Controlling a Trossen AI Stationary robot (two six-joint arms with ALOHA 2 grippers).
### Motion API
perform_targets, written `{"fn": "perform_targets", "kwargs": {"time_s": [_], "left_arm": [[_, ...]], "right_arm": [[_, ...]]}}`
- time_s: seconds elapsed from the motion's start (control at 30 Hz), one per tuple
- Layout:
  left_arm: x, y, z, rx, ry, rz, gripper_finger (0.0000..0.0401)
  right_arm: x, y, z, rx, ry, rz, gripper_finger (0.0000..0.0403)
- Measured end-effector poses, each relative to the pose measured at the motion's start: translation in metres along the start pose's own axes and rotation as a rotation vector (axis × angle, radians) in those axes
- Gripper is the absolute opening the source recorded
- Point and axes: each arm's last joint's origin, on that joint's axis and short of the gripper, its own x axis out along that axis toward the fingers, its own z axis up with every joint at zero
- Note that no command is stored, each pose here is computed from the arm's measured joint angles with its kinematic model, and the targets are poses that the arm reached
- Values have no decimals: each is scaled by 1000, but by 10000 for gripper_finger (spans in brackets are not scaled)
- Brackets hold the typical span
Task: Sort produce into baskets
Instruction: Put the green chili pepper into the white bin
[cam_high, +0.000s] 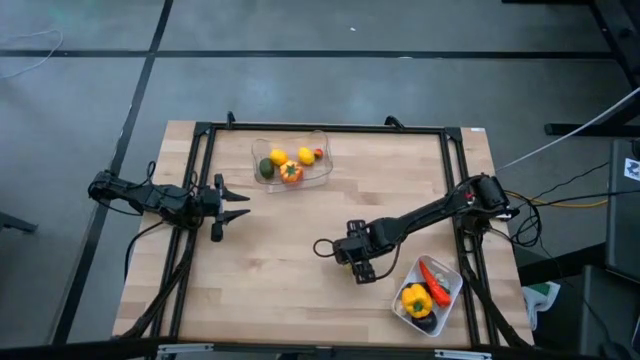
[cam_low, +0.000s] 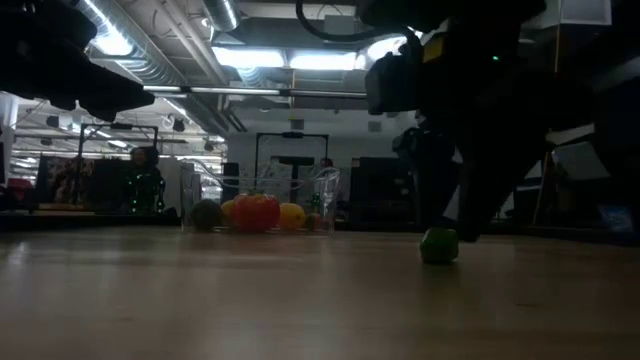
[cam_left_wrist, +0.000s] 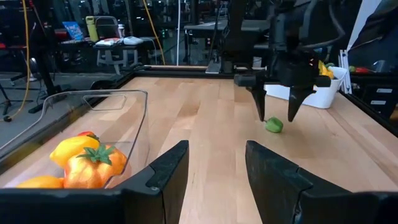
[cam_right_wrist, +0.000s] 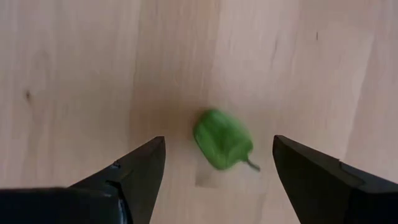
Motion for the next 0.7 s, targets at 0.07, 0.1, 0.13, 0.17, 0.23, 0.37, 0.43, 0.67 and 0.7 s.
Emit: {"fn": "perform_targets", "kwargs": {"time_s": [0.07,0.1,0.13,0.17,0.23,0.37,0.43,0.67,0.7], "left_arm": [[0,0,0,0,0,0,155],[0,0,0,0,0,0,155],[0,0,0,0,0,0,155],[0,0,0,0,0,0,155],[0,0,0,-1,0,0,155],[0,0,0,-1,0,0,155],[0,0,0,-1,0,0,155],[0,0,0,20,0,0,155],[0,0,0,20,0,0,155]], "right_arm": [[3,0,0,0,-22,3,294],[5,0,-1,0,-26,4,294],[6,0,-3,0,-19,1,293],[7,-1,-4,0,-15,-5,292],[8,-1,-5,0,-20,-14,283],[12,-2,-8,0,-4,-17,248],[12,-1,-7,0,-15,-16,225],[12,-1,-4,2,-41,-11,141],[12,-1,-4,3,-41,-11,130]]}}
